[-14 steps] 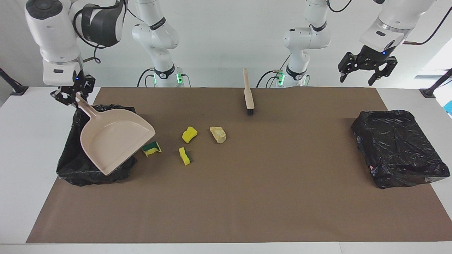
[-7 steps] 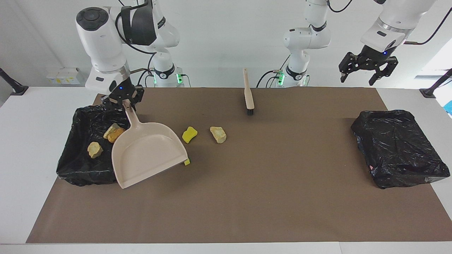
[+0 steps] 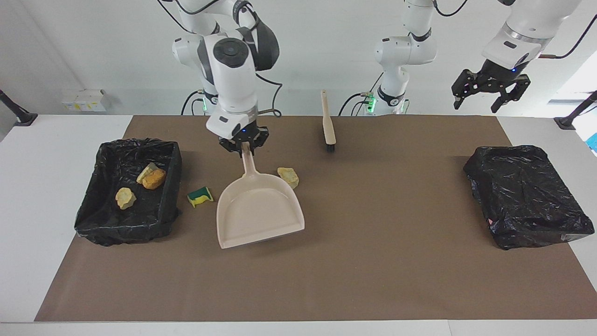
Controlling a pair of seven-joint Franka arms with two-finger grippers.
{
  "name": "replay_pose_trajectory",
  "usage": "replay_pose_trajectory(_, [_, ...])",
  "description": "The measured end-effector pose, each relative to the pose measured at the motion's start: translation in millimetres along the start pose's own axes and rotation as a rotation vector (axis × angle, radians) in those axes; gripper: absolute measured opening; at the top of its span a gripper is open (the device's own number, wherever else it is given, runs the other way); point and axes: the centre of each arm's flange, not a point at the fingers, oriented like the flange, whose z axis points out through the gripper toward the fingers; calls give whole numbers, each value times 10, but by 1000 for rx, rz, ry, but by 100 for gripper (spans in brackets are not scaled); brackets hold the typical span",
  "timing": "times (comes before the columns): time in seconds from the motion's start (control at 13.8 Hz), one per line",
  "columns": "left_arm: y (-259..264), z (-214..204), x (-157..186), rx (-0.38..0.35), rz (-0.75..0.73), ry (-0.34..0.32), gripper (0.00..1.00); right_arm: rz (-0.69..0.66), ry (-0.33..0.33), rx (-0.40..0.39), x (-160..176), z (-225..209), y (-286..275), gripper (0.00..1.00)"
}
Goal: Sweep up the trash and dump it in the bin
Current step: 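Bring the emptied dustpan back to the table center with the right gripper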
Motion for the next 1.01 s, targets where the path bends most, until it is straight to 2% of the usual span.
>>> replay_pose_trajectory(0.36, [0,0,0,0,0,0,100,132,14,32,290,439,-1133,32])
replay_pose_trajectory(0.58, [1,0,0,0,0,0,100,182,18,53,373,881,-1796,32])
replay_pose_trajectory(0.87, [1,3,-4,0,0,-3,100,198,20,65,478,1206,-2249,32])
replay_pose_trajectory(1.01, [2,11,-13,-2,0,-12,100,192,32,65,506,1202,-2298,48])
